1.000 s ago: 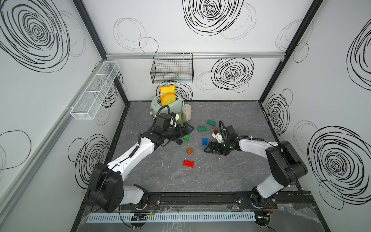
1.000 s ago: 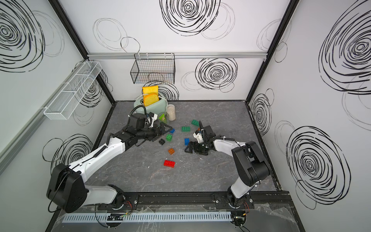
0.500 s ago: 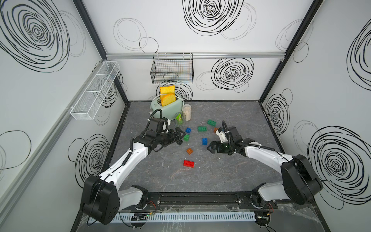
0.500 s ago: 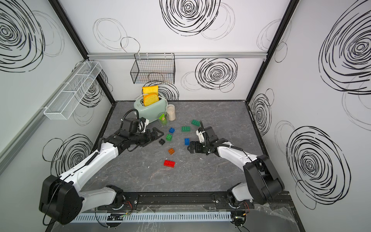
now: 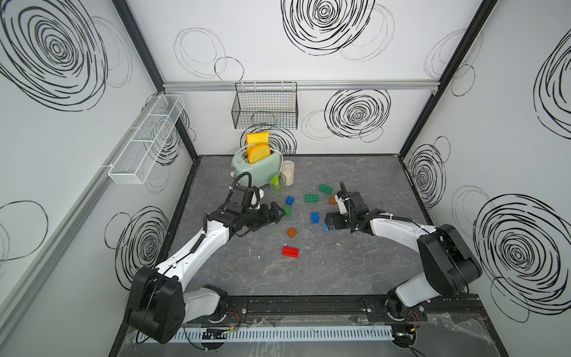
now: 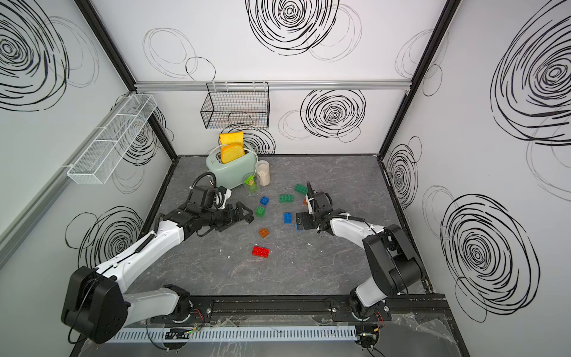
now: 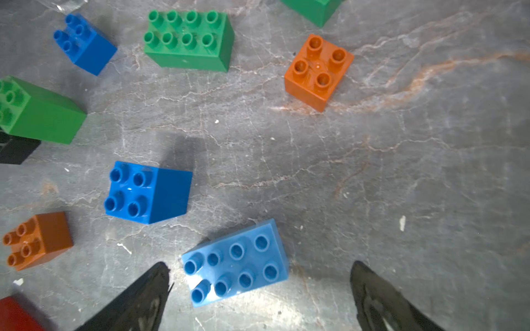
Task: Assemble the letter f with lego
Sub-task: Pick up the lego brick from the center of the board, then assemble the lego brick with the lego brick, then pick up the lego brick from the center of the board.
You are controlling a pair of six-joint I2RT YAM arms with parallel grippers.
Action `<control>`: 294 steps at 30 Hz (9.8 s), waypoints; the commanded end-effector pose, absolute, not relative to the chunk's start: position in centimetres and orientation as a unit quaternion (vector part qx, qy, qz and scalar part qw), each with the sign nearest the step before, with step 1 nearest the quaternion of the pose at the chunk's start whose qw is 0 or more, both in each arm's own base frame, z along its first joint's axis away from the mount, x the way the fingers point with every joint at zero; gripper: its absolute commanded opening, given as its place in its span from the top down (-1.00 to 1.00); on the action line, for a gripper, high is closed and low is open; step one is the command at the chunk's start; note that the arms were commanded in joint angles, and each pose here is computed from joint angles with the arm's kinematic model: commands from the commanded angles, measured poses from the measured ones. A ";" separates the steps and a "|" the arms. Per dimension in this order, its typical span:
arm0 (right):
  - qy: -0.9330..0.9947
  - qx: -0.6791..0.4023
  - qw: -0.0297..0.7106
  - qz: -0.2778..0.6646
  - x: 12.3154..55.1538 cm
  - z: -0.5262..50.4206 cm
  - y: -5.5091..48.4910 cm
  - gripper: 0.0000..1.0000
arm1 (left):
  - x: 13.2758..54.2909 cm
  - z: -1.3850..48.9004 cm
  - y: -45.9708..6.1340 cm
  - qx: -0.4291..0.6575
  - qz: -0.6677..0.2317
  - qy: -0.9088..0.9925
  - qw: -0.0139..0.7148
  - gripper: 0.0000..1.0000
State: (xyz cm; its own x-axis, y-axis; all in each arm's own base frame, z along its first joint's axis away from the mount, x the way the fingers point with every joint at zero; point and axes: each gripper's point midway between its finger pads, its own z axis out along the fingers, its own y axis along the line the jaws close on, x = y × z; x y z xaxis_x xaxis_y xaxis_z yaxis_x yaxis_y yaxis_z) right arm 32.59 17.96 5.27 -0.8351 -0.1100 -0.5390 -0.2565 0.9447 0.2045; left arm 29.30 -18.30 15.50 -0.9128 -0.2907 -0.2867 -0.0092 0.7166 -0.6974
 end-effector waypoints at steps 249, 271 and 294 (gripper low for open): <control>0.994 -0.057 0.094 -0.009 27.4 2.1 20.0 -0.24 | 26.9 9.8 -14.3 -0.086 -0.350 0.902 0.239 -0.96; 0.994 -0.018 0.109 0.019 26.7 4.2 20.8 -0.67 | 26.8 9.8 -14.4 -0.082 -0.345 0.904 0.240 -0.96; 0.977 0.087 0.173 0.085 41.3 7.1 15.3 -0.73 | 27.1 8.8 -14.2 -0.087 -0.333 0.911 0.226 -0.96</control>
